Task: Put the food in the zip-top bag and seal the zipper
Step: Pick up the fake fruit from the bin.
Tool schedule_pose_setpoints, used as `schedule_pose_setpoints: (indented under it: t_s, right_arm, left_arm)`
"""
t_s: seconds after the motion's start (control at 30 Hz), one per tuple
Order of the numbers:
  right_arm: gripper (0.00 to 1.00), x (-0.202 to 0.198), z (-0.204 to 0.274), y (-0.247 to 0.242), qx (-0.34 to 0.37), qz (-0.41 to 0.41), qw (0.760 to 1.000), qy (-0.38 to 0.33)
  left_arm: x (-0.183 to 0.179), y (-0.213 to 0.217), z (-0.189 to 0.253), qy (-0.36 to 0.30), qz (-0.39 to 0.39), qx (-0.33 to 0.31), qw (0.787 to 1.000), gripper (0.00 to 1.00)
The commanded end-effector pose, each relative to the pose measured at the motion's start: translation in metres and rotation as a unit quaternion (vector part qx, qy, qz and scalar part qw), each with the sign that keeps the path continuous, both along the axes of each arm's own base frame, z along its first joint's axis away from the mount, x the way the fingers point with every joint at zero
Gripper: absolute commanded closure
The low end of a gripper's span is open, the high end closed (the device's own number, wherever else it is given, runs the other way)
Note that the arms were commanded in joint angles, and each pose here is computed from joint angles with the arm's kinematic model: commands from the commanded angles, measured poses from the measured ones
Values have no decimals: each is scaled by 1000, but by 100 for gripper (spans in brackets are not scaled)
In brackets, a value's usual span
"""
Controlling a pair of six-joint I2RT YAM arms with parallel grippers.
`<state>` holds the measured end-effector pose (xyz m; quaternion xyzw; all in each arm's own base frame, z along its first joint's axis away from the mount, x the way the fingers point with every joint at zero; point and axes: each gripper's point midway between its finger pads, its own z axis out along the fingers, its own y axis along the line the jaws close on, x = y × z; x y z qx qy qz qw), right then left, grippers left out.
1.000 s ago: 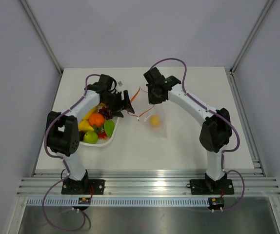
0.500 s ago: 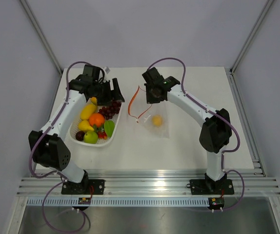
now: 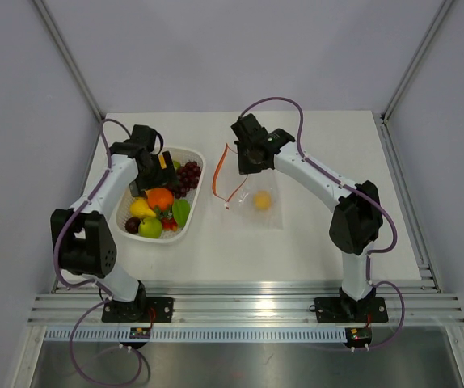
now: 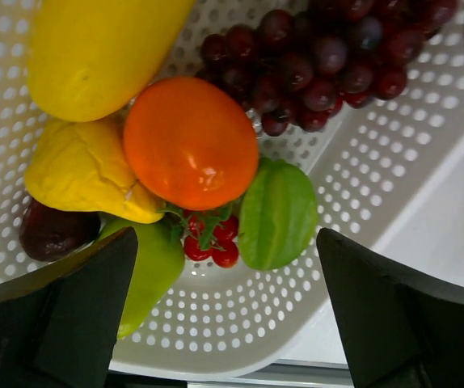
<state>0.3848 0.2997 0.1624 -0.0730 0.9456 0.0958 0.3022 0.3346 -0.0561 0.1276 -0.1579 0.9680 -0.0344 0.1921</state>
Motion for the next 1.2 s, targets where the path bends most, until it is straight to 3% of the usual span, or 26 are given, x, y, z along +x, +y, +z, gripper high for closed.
schedule_pose_setpoints:
  t_s: [0.0, 0.1, 0.23, 0.5, 0.83, 1.03, 1.17]
  right_arm:
    - [100, 4, 36, 13, 41, 7, 998, -37]
    - [100, 3, 36, 14, 43, 9, 998, -37]
    - [100, 3, 35, 17, 46, 10, 998, -37]
    - [100, 2, 38, 19, 49, 12, 998, -39]
    - [100, 0, 38, 23, 54, 18, 998, -36]
    - [100, -1, 38, 22, 51, 16, 998, -37]
    - [100, -1, 41, 21, 51, 15, 998, -41]
  left_arm:
    - [3, 20, -10, -1, 34, 43, 998, 2]
    - [3, 23, -18, 2, 39, 49, 998, 1]
    - [11, 19, -29, 13, 45, 42, 998, 11]
    - [17, 17, -48, 26, 62, 37, 997, 4]
    - [14, 17, -71, 41, 87, 35, 995, 12]
    - [14, 22, -43, 1, 101, 40, 994, 44]
    - [8, 28, -7, -37, 106, 46, 993, 56]
